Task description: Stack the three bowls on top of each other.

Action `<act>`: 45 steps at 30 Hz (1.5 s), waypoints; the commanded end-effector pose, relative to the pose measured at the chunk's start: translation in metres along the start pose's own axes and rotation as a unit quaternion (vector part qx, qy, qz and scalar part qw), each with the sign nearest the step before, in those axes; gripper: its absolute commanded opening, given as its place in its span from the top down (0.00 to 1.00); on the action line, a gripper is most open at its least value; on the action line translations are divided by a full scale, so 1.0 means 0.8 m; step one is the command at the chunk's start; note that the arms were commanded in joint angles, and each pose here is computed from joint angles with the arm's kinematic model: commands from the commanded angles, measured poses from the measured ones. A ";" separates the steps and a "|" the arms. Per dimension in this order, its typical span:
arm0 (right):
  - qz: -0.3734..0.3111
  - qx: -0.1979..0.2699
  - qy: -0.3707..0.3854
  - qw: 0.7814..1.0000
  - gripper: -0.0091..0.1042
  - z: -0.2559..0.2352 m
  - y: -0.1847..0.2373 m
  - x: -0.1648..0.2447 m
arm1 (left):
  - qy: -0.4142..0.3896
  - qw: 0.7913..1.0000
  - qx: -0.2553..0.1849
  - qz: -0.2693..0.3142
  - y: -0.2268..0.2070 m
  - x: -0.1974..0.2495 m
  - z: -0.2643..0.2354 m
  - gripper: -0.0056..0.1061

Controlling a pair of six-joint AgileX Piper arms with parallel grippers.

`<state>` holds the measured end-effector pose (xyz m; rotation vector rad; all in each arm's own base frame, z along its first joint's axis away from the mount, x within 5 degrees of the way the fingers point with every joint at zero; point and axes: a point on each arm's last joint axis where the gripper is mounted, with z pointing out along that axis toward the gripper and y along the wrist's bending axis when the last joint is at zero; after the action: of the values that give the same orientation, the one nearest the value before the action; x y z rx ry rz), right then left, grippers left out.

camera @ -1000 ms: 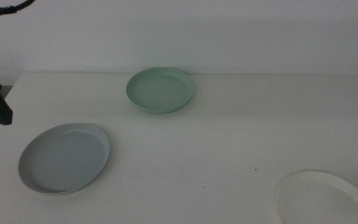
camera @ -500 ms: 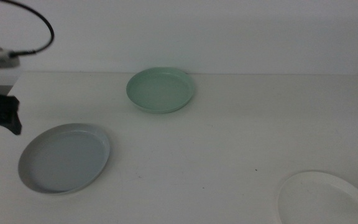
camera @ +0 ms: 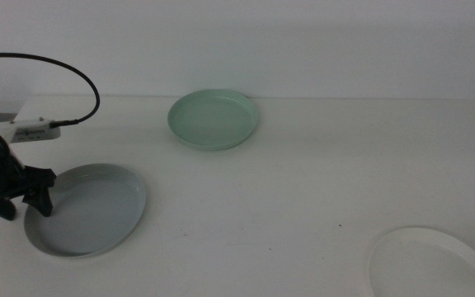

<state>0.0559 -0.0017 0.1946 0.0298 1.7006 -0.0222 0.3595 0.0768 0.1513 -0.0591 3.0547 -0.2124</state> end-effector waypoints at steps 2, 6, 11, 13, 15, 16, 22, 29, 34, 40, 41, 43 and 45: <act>-0.006 0.003 -0.003 1.000 0.10 0.000 -0.001 0.001 | -0.006 1.000 0.010 0.000 -0.001 -0.004 0.001 0.57; -0.006 0.003 -0.003 1.000 0.10 0.000 -0.001 0.001 | -0.004 1.000 0.014 -0.024 -0.003 -0.002 -0.005 0.97; -0.006 0.003 -0.003 1.000 0.10 0.000 -0.001 0.001 | -0.024 0.999 0.017 -0.023 -0.012 0.004 -0.041 0.97; -0.006 0.003 -0.003 1.000 0.10 0.000 -0.001 0.001 | -0.034 0.999 0.032 -0.027 -0.020 0.010 -0.063 0.97; -0.006 0.003 -0.003 1.000 0.10 0.000 -0.001 0.001 | -0.046 0.997 0.054 -0.031 -0.032 0.013 -0.082 0.97; -0.006 0.003 -0.003 1.000 0.10 0.000 -0.001 0.001 | -0.051 0.996 0.064 -0.029 -0.039 0.014 -0.090 0.97; -0.006 0.003 -0.003 1.000 0.10 0.000 -0.001 0.001 | -0.062 0.994 0.089 0.011 -0.111 0.002 -0.124 0.97; -0.006 0.003 -0.003 1.000 0.10 0.000 -0.001 0.001 | -0.044 0.992 0.094 0.070 -0.208 -0.021 -0.105 0.97; -0.006 0.003 -0.003 1.000 0.10 0.000 -0.001 0.001 | -0.032 0.988 0.115 0.102 -0.262 -0.030 -0.076 0.97; -0.006 0.003 -0.003 1.000 0.10 0.000 -0.001 0.001 | -0.034 0.984 0.126 0.120 -0.300 -0.040 -0.041 0.97; -0.006 0.003 -0.003 1.000 0.10 0.000 -0.001 0.001 | -0.036 0.984 0.128 0.120 -0.303 -0.041 -0.035 0.97; -0.006 0.003 -0.003 1.000 0.10 0.000 -0.001 0.001 | -0.037 0.984 0.127 0.119 -0.306 -0.045 -0.026 0.97; -0.006 0.003 -0.003 1.000 0.10 0.000 -0.001 0.001 | -0.036 0.984 0.131 0.115 -0.307 -0.047 -0.018 0.97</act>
<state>0.0559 -0.0017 0.1946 0.0298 1.7006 -0.0222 0.4008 -0.1589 0.2019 0.3126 2.9233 -0.5536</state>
